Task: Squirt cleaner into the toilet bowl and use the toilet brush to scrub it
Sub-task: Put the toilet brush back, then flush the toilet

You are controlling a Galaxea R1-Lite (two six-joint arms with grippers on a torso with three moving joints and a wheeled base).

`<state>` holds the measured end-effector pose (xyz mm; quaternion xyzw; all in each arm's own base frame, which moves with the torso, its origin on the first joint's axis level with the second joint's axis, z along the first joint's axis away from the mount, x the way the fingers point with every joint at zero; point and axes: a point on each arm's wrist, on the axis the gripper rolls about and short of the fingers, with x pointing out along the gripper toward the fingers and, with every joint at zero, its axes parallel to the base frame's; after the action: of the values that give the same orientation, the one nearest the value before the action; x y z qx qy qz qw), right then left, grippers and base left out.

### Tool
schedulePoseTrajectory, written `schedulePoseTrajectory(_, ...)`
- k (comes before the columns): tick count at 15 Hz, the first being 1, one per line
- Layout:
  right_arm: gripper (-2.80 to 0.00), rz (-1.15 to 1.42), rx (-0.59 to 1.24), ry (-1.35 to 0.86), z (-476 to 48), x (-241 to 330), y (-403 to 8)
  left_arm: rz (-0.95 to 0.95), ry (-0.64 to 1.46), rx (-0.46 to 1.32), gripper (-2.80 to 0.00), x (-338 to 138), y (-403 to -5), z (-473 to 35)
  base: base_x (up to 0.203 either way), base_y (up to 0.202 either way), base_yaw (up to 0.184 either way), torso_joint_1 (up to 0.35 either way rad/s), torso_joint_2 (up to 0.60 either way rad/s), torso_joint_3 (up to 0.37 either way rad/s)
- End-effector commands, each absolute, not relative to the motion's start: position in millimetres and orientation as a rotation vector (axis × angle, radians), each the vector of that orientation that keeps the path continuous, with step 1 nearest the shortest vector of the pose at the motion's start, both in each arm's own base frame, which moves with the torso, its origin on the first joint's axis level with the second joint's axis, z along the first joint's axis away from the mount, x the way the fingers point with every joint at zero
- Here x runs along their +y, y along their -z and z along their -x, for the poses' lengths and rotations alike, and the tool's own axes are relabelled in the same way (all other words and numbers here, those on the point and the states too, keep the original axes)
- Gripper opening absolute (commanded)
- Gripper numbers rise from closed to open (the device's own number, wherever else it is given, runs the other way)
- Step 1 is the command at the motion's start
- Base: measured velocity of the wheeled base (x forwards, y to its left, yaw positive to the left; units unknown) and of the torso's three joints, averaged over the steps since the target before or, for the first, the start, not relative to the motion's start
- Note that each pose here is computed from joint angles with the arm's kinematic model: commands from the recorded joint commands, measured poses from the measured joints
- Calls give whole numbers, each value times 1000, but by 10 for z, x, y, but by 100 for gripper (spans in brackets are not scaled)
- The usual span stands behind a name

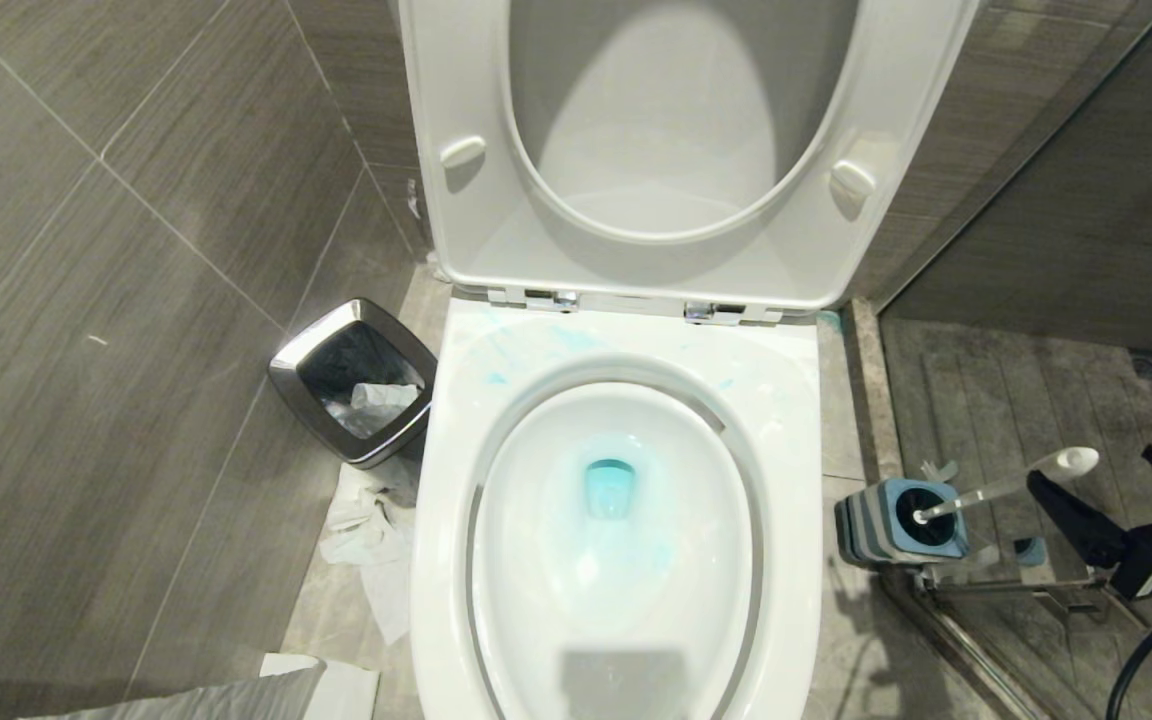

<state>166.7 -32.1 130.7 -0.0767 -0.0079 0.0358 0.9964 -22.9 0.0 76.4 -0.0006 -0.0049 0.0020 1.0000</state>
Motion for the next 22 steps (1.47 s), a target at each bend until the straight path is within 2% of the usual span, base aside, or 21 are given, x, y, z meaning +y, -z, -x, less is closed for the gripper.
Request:
schedulePoseTrajectory(1,0,158,-30,-75,-1621,-305,-1323,2,-5,-2,-280,0,-743,222,0,0,0,0,0,0)
schedulePoseTrajectory(4,0,157,-54,-72,-1648,-312,-1369,2,-5,-2,-280,0,-743,222,0,0,0,0,0,0)
schedulePoseTrajectory(5,-280,158,-89,-70,-1690,-322,-1439,2,-5,-2,-280,0,-743,222,0,0,0,0,0,0)
schedulePoseTrajectory(9,-280,199,-258,-59,-1903,-371,-1812,2,-5,-2,-280,0,-743,222,0,0,0,0,0,0)
schedulePoseTrajectory(14,-280,206,-296,-51,-2082,-413,-2103,2,-5,-2,-280,0,-743,222,0,0,0,0,0,0)
schedulePoseTrajectory(18,-280,169,-283,-54,-1902,-372,-2244,2,-5,-2,-280,0,-743,222,0,0,0,0,0,0)
schedulePoseTrajectory(22,-280,43,-226,-72,-1504,-279,-2542,2,-5,-2,-280,0,-743,222,0,0,0,0,0,0)
